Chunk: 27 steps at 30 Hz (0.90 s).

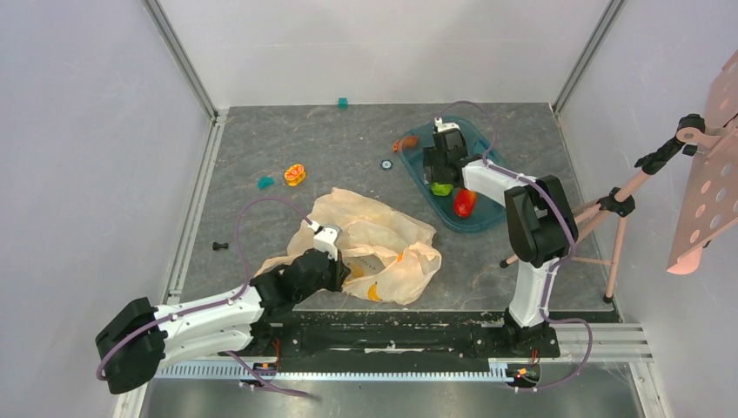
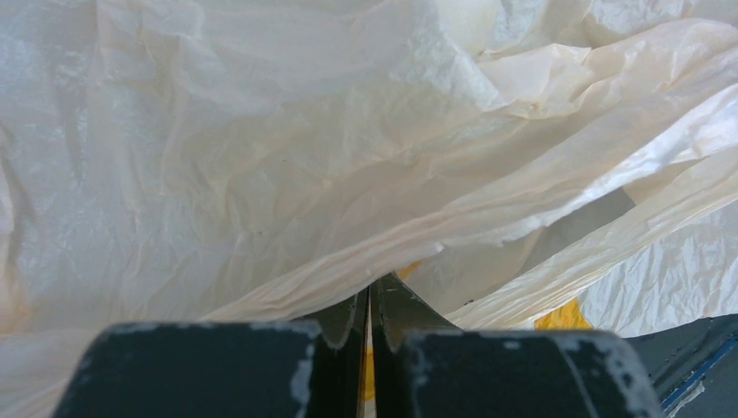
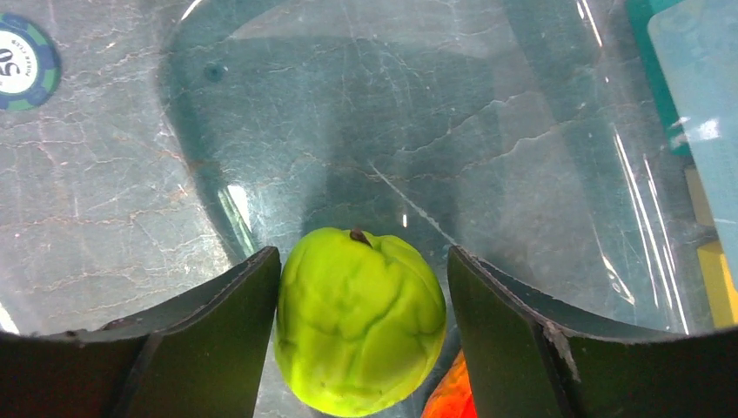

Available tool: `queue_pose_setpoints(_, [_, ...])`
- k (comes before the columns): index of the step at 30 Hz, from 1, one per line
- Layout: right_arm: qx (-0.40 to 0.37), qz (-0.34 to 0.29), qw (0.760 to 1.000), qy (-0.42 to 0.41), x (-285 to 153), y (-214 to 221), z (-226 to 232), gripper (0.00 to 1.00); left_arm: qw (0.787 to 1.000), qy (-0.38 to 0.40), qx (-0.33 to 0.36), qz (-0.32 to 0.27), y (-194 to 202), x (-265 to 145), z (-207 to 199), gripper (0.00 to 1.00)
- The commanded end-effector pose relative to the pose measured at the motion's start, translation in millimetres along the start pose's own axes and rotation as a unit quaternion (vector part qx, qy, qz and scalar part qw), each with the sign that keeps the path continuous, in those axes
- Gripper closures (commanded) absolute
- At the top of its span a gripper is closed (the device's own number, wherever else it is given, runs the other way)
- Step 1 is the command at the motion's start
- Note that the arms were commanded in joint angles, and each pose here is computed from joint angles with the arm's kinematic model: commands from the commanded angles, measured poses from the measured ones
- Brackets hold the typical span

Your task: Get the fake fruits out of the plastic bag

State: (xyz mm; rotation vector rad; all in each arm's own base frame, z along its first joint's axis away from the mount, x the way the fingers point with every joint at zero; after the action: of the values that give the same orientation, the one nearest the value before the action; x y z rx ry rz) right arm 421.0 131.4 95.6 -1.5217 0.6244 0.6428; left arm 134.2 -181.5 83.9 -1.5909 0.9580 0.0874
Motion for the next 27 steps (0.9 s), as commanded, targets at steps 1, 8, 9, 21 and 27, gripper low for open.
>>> queue_pose_setpoints(1, [0.006, -0.03, 0.999, -0.014, 5.4, -19.6, 3.6, 0.26, 1.0, -0.004, -0.008, -0.02, -12.6, -1.8, -3.7, 0.94])
queue_pose_setpoints(8, [0.001, -0.034, 0.999, -0.017, -0.6, -19.8, 1.9, 0.18, 1.0, -0.008, -0.005, -0.018, -11.7, -3.0, -2.0, 0.94])
queue_pose_setpoints(9, [0.0, -0.038, 0.999, -0.016, -4.1, -22.3, 0.8, 0.16, 1.0, -0.009, -0.004, -0.019, -11.9, -3.1, -1.6, 0.94])
queue_pose_setpoints(21, [-0.006, -0.115, 0.987, -0.11, -95.1, -48.9, 6.0, 0.07, 0.999, -0.016, 0.001, -0.031, -21.4, -0.5, -3.6, 0.82])
queue_pose_setpoints(27, [-0.09, -0.124, 0.961, -0.23, -144.9, -30.2, 67.7, 0.16, 0.998, -0.03, 0.0, -0.055, -35.1, -0.8, -4.4, 0.58])
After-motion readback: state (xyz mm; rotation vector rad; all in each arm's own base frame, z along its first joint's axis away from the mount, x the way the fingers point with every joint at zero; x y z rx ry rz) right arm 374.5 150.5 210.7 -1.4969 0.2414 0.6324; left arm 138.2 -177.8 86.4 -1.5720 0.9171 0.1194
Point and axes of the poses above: each gripper's point midway between its finger pads, its own x axis out along the fingers, its own z axis along the line the jaws close on, y = z × x, the point moved 6 cm from there along -x, back along the fingers, and after that the axes turned 2 degrees about x, right-handed, at the moved point
